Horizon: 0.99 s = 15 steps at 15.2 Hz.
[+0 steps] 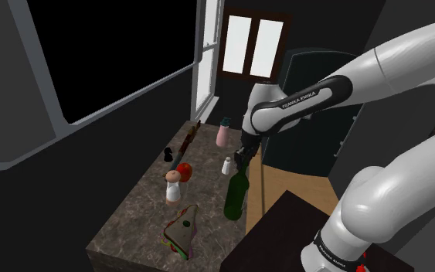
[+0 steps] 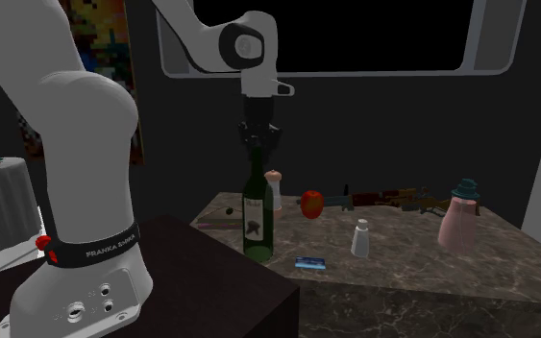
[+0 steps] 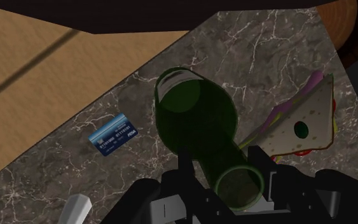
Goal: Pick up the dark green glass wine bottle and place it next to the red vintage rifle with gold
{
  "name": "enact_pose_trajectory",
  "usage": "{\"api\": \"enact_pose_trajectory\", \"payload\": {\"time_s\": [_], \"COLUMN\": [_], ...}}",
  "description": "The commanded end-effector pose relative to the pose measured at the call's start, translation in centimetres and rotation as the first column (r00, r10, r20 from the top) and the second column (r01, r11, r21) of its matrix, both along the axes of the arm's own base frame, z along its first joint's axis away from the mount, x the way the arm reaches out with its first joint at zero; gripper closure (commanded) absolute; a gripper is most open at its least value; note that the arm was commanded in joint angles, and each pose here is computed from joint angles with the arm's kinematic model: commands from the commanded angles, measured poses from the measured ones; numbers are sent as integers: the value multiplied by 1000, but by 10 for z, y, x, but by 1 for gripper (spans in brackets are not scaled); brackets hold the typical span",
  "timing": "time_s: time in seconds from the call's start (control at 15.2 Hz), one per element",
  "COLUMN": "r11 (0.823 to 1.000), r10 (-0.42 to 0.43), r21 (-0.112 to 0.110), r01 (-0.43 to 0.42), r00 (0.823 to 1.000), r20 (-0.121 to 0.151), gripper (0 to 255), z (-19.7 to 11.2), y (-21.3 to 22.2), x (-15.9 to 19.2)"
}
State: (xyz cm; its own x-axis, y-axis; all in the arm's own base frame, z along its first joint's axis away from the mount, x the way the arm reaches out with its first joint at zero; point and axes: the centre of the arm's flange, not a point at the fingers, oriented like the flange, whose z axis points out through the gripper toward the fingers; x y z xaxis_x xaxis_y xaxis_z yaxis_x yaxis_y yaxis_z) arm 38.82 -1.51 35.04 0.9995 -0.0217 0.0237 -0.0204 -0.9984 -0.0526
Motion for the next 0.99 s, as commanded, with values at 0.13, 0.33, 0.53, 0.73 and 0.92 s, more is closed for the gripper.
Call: {"api": "enact_pose_trajectory", "payload": {"time_s": [0.13, 0.33, 0.53, 0.73, 0.92], "r11": [1000, 1000, 1000, 1000, 1000], "r10": [0, 0, 0, 0, 0], "r21": [0, 0, 0, 0, 0], "r01": [0, 0, 0, 0, 0], "r00": [1000, 1000, 1000, 1000, 1000], "r20": [0, 0, 0, 0, 0], "gripper": [255, 255, 255, 255, 255], "z": [23, 38, 54, 70, 86], "y": [-1, -1, -1, -1, -1], "x": [-1, -1, -1, -1, -1]}}
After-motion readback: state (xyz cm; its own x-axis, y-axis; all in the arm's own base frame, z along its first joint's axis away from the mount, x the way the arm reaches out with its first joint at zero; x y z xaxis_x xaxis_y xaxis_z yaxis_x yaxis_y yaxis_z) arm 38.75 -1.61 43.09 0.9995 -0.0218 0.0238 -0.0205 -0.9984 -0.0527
